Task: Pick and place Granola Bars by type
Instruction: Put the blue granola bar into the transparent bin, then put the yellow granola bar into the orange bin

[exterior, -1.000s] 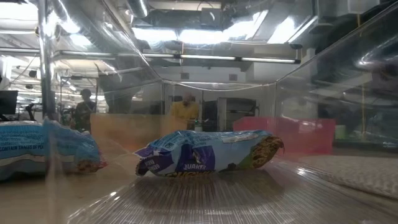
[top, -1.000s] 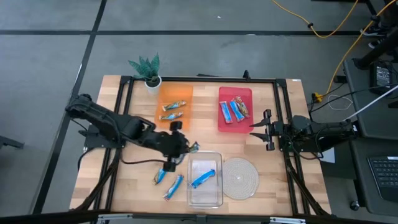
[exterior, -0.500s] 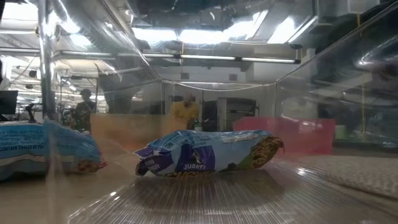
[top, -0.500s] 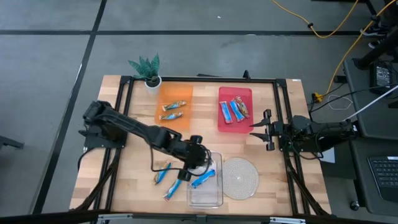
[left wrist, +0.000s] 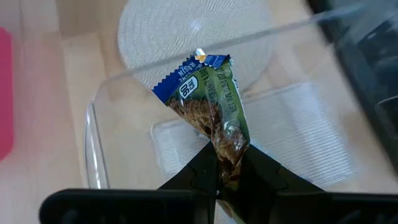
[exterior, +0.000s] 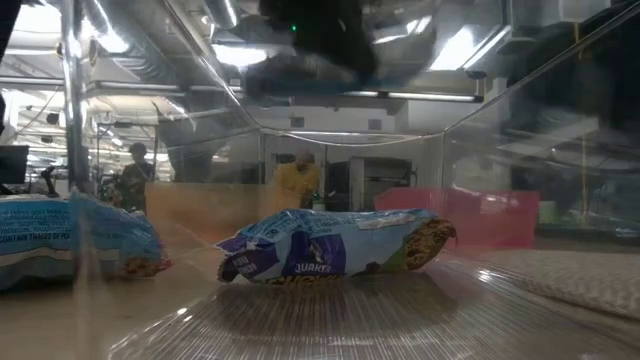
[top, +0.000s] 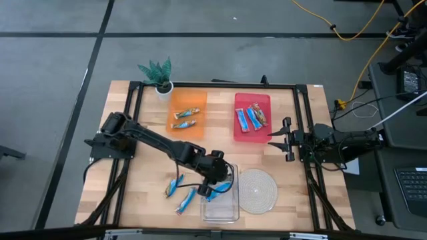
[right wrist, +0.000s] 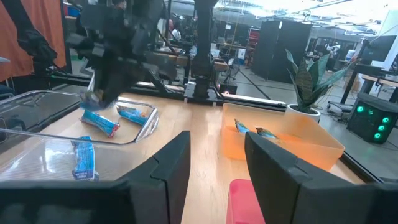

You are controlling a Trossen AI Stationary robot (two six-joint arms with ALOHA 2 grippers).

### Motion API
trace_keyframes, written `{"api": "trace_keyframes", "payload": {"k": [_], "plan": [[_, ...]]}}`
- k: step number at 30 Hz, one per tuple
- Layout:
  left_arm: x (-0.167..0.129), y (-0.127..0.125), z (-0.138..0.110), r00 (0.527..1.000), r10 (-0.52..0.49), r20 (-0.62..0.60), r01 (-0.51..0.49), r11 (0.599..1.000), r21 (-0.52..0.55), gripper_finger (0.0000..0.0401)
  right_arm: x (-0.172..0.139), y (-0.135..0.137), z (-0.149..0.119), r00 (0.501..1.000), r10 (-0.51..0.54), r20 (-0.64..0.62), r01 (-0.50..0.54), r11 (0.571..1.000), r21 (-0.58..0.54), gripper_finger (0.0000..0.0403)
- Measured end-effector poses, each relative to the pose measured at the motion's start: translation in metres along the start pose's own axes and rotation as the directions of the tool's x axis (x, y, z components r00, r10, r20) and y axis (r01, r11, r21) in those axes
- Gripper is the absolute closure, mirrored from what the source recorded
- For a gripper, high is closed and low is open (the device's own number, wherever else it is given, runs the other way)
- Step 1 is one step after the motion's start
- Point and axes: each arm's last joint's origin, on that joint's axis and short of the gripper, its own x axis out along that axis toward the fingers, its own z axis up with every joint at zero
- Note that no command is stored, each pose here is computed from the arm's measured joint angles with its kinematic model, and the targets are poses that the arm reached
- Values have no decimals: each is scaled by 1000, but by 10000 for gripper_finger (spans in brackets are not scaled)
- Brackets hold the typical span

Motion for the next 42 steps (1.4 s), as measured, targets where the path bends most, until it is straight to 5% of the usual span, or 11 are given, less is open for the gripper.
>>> {"api": "trace_keyframes", "payload": {"k": [16, 25, 36, 42], "plan": [[51, 15, -19, 994, 7, -106, -7, 1000, 3, 352, 0, 0, 0, 1000, 0, 0, 0, 1000, 0, 247], [60, 15, -23, 991, 5, -132, -3, 1000, 18, 315, 0, 0, 0, 1000, 0, 0, 0, 1000, 0, 247], [37, 13, -13, 990, 39, -135, -36, 999, 28, 259, 0, 0, 0, 1000, 0, -1, 0, 1000, 0, 247], [-2, 7, 8, 991, 83, -103, -77, 995, 61, 253, 0, 0, 0, 1000, 11, 0, -11, 1000, 0, 247]]}}
